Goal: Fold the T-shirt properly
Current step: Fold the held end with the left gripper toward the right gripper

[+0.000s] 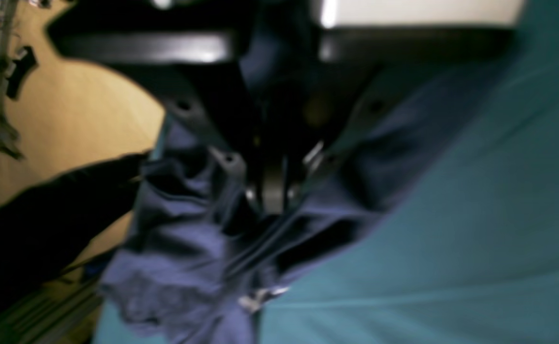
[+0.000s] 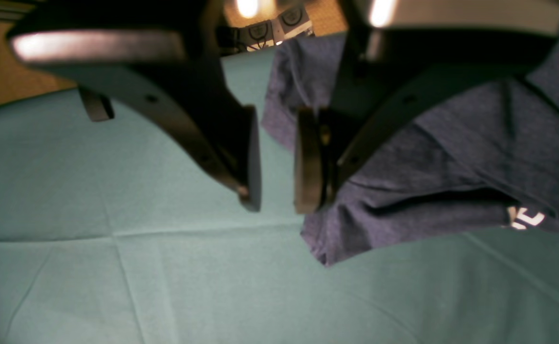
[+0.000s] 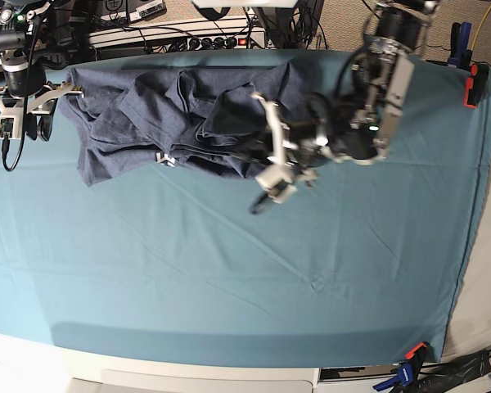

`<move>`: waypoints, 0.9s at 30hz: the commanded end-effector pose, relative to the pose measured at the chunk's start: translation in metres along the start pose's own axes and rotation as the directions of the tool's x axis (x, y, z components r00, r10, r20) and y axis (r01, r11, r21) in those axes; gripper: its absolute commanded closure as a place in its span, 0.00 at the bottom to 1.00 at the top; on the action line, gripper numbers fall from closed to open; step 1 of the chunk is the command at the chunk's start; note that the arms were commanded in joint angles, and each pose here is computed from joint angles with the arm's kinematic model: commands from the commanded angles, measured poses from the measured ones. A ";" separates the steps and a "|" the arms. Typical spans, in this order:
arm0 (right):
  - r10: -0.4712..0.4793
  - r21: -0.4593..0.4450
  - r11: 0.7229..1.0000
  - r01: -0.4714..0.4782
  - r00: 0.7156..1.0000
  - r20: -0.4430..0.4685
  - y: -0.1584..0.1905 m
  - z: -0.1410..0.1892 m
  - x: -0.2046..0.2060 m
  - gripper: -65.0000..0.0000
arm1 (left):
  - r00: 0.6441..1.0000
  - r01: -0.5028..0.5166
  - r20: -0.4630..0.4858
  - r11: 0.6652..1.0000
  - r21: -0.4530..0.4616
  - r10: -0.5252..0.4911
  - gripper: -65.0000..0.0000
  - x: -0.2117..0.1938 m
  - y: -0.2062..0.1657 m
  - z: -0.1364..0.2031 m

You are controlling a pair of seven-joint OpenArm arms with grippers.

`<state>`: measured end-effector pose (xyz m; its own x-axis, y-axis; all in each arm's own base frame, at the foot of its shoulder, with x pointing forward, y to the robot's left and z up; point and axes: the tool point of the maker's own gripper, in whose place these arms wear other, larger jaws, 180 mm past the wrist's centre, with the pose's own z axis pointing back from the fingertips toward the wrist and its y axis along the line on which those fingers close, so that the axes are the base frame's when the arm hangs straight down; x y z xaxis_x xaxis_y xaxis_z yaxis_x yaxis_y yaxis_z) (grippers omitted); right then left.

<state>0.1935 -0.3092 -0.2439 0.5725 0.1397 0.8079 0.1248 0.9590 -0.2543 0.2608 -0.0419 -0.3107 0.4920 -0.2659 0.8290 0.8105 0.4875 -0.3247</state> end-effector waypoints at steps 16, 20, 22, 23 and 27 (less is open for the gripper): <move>0.011 -0.004 1.000 -0.011 0.998 0.054 -0.002 0.003 0.013 0.80 | 0.998 0.012 -0.061 0.993 0.117 -0.004 1.00 -0.044 -0.009 -0.004; 0.011 -0.004 1.000 -0.011 0.998 0.056 -0.002 0.003 0.013 0.80 | 0.997 0.044 -0.066 0.998 0.054 -0.040 1.00 -0.041 -0.039 -0.026; 0.012 -0.004 1.000 -0.011 0.998 0.056 -0.002 0.003 0.013 0.80 | 0.998 0.044 -0.053 0.999 0.005 -0.044 1.00 -0.036 -0.059 -0.037; 0.012 -0.004 1.000 -0.011 0.998 0.056 -0.002 0.003 0.013 0.80 | 0.998 0.043 -0.043 0.999 -0.020 -0.044 1.00 -0.032 -0.069 -0.043; 0.012 -0.004 1.000 -0.011 0.998 0.056 -0.002 0.003 0.013 0.80 | 0.998 0.046 -0.026 0.995 -0.093 -0.049 1.00 -0.024 -0.100 -0.057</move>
<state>0.1946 -0.3090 -0.2423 0.5637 0.1426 0.8136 0.1249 0.9589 -0.2546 0.1821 -0.1273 -0.3368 0.4790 -0.3470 0.8063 0.8513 0.4078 -0.3302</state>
